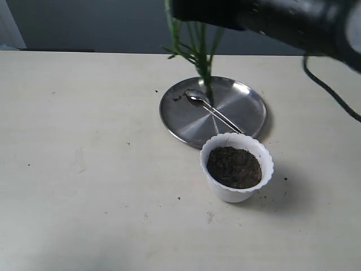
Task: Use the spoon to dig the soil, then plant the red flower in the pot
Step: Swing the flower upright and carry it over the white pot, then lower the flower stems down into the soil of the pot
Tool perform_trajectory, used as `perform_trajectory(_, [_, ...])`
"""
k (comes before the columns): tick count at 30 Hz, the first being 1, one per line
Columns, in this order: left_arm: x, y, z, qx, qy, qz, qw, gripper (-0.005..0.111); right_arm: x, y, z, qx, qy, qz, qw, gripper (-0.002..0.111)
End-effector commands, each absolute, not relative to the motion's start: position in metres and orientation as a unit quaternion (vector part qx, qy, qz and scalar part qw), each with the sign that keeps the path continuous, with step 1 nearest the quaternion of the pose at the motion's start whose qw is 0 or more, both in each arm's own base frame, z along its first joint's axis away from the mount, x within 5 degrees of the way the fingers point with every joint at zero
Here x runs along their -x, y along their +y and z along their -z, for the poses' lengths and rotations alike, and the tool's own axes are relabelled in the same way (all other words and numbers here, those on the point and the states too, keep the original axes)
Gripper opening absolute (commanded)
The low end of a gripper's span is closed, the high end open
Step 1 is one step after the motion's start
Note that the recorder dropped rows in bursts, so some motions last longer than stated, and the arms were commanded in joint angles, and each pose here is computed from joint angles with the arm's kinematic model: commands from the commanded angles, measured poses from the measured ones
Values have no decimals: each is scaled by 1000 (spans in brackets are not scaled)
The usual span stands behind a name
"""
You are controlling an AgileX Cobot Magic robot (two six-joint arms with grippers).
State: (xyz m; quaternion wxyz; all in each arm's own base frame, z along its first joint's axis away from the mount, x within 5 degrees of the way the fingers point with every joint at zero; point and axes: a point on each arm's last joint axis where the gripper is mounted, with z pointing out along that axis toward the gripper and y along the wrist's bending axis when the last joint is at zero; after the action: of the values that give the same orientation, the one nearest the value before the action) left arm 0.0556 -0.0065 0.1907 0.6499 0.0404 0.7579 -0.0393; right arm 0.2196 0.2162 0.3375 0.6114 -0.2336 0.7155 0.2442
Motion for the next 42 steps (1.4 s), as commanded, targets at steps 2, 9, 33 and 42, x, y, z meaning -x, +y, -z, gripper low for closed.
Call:
perform_trajectory(2, [-55, -7, -193, -40, 753, 43, 655, 0, -178, 158, -329, 154, 675, -245, 678, -1])
perform_trajectory(9, [-55, -7, -193, -40, 753, 43, 656, 0, -164, 140, -312, 149, 664, -240, 693, -1])
perform_trajectory(33, [-55, -6, -193, -44, 753, 37, 656, 0, -166, 150, -243, 155, 681, -275, 661, -1])
perform_trajectory(42, [-55, -6, -193, -44, 753, 37, 656, 0, -166, 150, -239, 159, 689, -272, 653, -1])
